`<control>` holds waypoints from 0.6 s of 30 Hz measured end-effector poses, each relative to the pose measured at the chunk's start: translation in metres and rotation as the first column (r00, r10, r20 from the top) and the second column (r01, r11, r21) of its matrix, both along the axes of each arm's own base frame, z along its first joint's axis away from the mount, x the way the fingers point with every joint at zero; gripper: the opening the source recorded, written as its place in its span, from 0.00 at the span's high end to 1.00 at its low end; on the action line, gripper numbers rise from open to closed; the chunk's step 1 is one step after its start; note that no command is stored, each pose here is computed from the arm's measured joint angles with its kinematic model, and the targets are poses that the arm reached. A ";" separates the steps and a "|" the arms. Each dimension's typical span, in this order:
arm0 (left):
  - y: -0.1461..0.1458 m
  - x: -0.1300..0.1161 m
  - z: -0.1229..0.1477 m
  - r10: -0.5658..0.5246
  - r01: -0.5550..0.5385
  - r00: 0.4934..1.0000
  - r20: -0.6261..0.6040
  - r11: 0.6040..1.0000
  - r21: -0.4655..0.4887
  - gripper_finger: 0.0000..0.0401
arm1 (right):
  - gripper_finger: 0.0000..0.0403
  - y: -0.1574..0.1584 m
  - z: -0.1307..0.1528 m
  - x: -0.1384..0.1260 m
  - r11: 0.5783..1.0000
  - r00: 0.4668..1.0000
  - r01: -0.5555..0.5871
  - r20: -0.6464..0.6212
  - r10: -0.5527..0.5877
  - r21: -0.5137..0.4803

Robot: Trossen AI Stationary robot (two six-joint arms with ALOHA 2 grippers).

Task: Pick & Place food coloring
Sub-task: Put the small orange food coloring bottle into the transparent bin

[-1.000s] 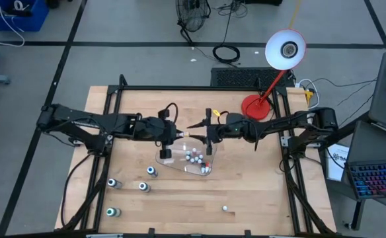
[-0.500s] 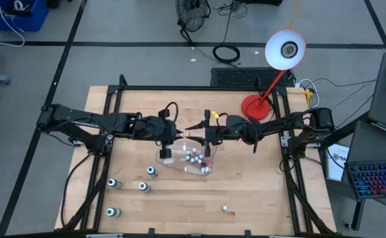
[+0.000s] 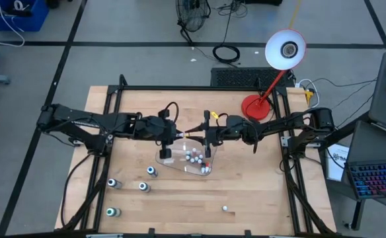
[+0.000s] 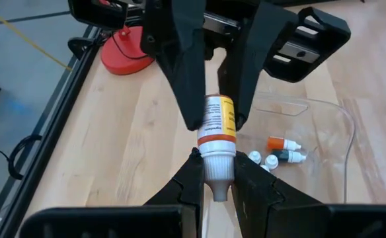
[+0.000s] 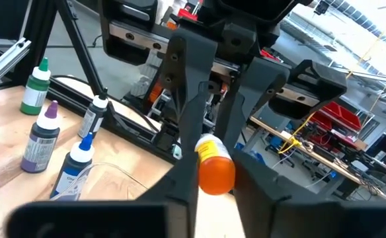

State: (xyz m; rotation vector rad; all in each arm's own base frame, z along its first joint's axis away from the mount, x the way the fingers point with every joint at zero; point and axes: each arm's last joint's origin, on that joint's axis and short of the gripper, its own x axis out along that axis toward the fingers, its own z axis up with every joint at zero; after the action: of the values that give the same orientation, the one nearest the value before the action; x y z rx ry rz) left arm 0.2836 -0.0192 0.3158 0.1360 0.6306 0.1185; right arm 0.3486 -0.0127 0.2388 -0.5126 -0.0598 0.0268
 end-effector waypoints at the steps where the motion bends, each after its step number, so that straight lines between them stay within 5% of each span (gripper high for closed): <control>1: 0.000 0.000 0.000 0.001 -0.001 1.000 0.000 1.000 -0.001 0.86 | 0.86 0.000 0.000 0.000 1.000 1.000 -0.001 0.000 0.001 -0.001; 7: 0.000 0.000 0.000 0.016 -0.016 1.000 0.005 1.000 -0.017 0.86 | 0.91 0.000 0.000 0.000 1.000 1.000 0.001 0.000 -0.001 -0.023; 14: -0.002 -0.003 0.006 0.006 -0.006 0.999 0.041 1.000 0.004 0.67 | 0.91 -0.012 -0.005 -0.002 0.998 0.999 0.041 -0.030 -0.039 0.046; 18: -0.005 -0.009 0.013 -0.024 0.022 0.998 0.066 0.999 0.036 0.60 | 0.91 -0.022 -0.006 -0.010 0.993 0.996 0.060 0.057 -0.066 0.102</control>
State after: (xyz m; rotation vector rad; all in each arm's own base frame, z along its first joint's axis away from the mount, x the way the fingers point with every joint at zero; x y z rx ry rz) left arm 0.2748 -0.0242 0.3289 0.1730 0.5611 0.1118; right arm 0.3388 -0.0343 0.2330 -0.4147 -0.1035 -0.0530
